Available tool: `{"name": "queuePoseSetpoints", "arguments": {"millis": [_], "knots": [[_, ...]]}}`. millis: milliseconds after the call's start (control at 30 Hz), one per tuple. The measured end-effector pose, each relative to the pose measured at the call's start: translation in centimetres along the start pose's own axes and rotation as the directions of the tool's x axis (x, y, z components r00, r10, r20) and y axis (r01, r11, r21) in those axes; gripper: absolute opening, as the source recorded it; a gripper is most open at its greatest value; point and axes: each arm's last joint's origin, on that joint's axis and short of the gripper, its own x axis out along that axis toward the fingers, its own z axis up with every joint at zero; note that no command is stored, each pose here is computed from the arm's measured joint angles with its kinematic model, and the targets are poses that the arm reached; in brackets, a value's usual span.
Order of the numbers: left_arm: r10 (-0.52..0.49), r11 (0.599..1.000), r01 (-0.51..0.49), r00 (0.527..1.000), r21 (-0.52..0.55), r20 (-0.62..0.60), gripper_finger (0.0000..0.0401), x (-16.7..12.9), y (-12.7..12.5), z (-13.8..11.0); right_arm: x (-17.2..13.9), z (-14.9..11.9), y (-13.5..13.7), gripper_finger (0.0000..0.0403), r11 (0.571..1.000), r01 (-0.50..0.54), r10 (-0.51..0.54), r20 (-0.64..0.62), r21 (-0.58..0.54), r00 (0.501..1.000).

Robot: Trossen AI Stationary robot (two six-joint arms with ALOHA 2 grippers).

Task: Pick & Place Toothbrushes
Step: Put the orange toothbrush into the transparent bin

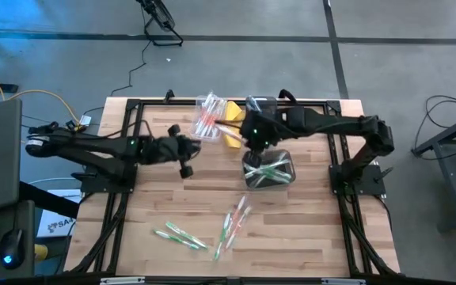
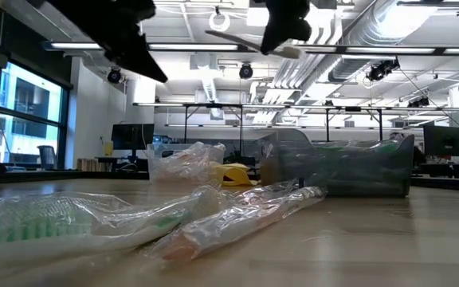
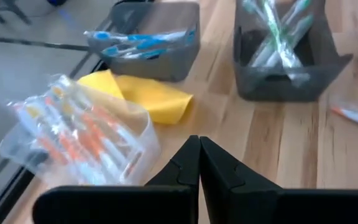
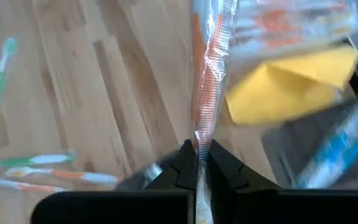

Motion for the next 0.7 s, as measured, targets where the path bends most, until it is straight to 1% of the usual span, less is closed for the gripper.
{"name": "queuePoseSetpoints", "arguments": {"millis": [100, 167, 300, 400, 533, 600, 700], "knots": [[-0.046, 0.999, 0.046, 0.999, 0.006, 0.025, 0.0003, 1.2, 1.5, 0.5, 0.3, 0.7, -1.6, 0.0005, 0.999, -0.035, 0.035, 0.012, -0.018, 0.999], [-0.088, 0.996, 0.088, 0.995, 0.007, 0.039, 0.0003, 2.0, 2.7, 0.6, 0.4, 0.9, -2.8, 0.0005, 0.999, -0.039, 0.040, 0.012, -0.020, 0.999], [-0.188, 0.982, 0.189, 0.979, -0.005, 0.074, 0.0003, 3.3, 5.1, 0.7, 0.5, 1.4, -5.1, 0.0005, 0.999, -0.035, 0.035, 0.018, -0.020, 0.999], [-0.247, 0.968, 0.249, 0.964, -0.016, 0.095, 0.0003, 4.4, 6.8, 0.5, 0.5, 1.6, -6.7, 0.0005, 0.998, -0.052, 0.053, 0.029, -0.026, 0.998], [-0.308, 0.948, 0.316, 0.942, -0.045, 0.131, 0.0003, 6.0, 8.8, 0.1, 0.4, 2.3, -8.6, 0.0005, 0.991, -0.117, 0.122, 0.081, -0.066, 0.989], [-0.348, 0.932, 0.360, 0.924, -0.050, 0.159, 0.0003, 6.8, 9.7, -0.1, 0.4, 2.7, -9.5, 0.0005, 0.983, -0.161, 0.171, 0.121, -0.084, 0.978], [-0.367, 0.922, 0.384, 0.906, -0.043, 0.213, 0.0003, 7.8, 10.8, -0.2, 0.3, 3.4, -10.7, 0.0005, 0.969, -0.214, 0.235, 0.194, -0.121, 0.953]]}}
